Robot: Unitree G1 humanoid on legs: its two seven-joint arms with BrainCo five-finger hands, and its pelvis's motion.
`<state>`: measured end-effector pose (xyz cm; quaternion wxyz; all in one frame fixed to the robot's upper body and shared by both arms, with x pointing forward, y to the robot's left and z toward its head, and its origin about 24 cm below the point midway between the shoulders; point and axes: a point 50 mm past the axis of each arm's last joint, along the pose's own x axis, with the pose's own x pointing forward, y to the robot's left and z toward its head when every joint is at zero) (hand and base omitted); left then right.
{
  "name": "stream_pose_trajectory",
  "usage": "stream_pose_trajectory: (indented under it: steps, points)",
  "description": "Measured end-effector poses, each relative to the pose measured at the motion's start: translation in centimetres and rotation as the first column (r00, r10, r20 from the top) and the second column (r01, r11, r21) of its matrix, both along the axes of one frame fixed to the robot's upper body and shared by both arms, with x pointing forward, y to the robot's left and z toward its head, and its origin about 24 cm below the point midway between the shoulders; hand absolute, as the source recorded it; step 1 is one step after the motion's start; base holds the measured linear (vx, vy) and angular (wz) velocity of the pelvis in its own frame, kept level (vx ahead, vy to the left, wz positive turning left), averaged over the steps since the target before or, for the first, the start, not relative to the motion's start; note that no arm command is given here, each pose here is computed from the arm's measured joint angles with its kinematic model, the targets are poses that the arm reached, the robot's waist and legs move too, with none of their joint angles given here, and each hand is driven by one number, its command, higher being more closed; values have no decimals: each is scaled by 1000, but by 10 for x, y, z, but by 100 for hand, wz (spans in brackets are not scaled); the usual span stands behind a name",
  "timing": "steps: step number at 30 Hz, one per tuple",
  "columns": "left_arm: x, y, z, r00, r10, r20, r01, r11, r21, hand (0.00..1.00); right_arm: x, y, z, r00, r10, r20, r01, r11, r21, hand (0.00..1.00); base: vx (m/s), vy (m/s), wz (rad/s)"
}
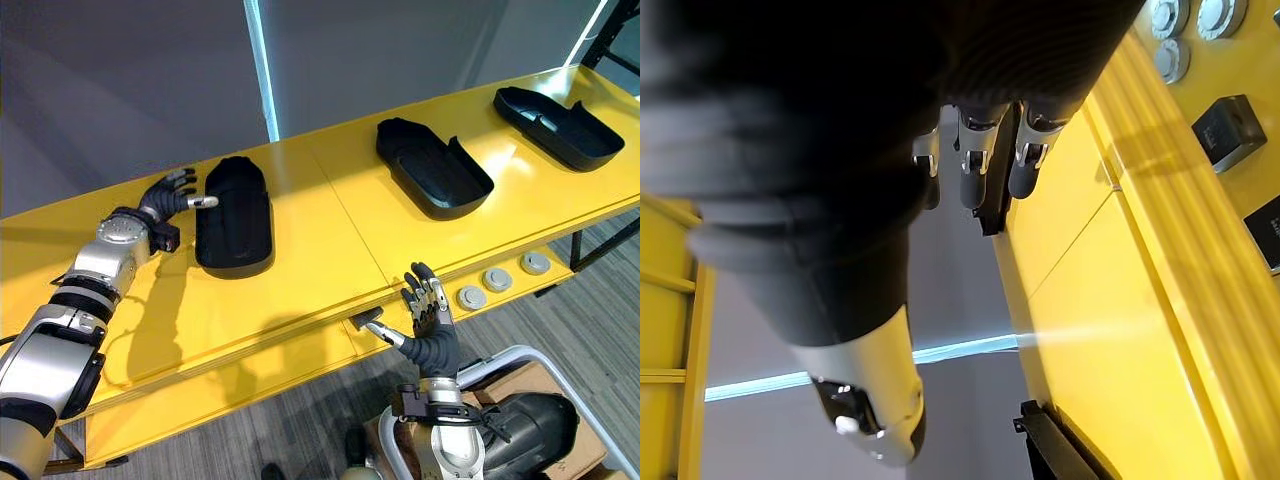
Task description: Walk over and take plastic housings, then place them on the shelf
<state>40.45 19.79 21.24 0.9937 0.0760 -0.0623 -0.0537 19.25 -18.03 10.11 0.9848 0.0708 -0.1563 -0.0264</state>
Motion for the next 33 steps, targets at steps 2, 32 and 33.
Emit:
stream_pose_trajectory:
  steps: [2, 32, 33]
  points:
    - [-4, -8, 7, 998, -30, 55, 34, 997, -66, 0, 0, -1, 0, 1000, -8, -1, 8, 1000, 2, 0, -40, -11, 6]
    - [-198, -52, -121, 953, 252, 168, -196, 936, -293, 100, 4, 13, -12, 999, -34, 2, 34, 998, -46, 0, -45, -8, 5]
    - [-198, -53, -125, 962, 232, 148, -177, 934, -310, 100, 4, 13, -13, 999, -38, -2, 38, 998, -44, 0, 0, 0, 0]
